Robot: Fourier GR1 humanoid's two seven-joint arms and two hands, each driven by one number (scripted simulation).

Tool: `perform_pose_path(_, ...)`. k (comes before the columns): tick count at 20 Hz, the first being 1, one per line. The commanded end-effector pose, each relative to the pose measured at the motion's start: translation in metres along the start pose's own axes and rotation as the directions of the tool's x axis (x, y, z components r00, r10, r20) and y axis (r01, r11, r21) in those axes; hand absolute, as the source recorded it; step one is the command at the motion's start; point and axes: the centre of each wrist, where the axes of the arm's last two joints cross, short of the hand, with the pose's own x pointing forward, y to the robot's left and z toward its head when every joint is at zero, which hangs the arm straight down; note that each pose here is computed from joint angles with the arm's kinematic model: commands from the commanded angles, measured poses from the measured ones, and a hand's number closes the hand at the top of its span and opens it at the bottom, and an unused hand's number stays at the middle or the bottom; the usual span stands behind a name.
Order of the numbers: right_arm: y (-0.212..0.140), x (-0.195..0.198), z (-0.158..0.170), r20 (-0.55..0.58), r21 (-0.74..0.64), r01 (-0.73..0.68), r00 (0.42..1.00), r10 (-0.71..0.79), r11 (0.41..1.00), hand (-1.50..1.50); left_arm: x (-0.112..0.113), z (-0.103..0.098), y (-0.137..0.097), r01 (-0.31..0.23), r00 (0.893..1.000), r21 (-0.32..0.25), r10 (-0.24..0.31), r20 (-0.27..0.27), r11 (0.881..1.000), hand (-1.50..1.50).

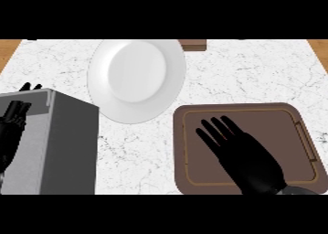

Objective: Pick the bell pepper from the tray and place it in the plate

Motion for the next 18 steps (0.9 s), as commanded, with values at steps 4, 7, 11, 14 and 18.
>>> perform_pose_path(4, 0.015, 0.000, -0.017, -0.124, 0.058, -0.050, 0.991, 0.057, 0.997, -1.50, 0.034, -0.034, -0.024, -0.120, 0.989, -0.079, 0.126, 0.080, 0.990, 0.00)
perform_pose_path(7, 0.011, 0.000, -0.017, -0.121, 0.052, -0.029, 0.992, 0.035, 0.998, -1.50, 0.039, -0.027, -0.041, -0.134, 0.986, -0.087, 0.142, 0.083, 0.987, 0.00)
perform_pose_path(11, 0.023, -0.007, -0.031, -0.127, 0.084, -0.034, 0.991, 0.044, 0.996, -1.50, 0.046, -0.040, -0.031, -0.123, 0.985, -0.075, 0.131, 0.108, 0.990, 0.00)
perform_pose_path(14, 0.035, 0.001, -0.038, -0.119, 0.120, -0.036, 0.992, 0.050, 0.992, -1.50, 0.047, -0.033, -0.033, -0.108, 0.988, -0.070, 0.115, 0.107, 0.992, 0.00)
perform_pose_path(18, 0.040, -0.024, -0.049, -0.139, 0.142, -0.018, 0.990, 0.038, 0.990, -1.50, 0.041, -0.042, -0.035, -0.135, 0.986, -0.068, 0.141, 0.093, 0.989, 0.00)
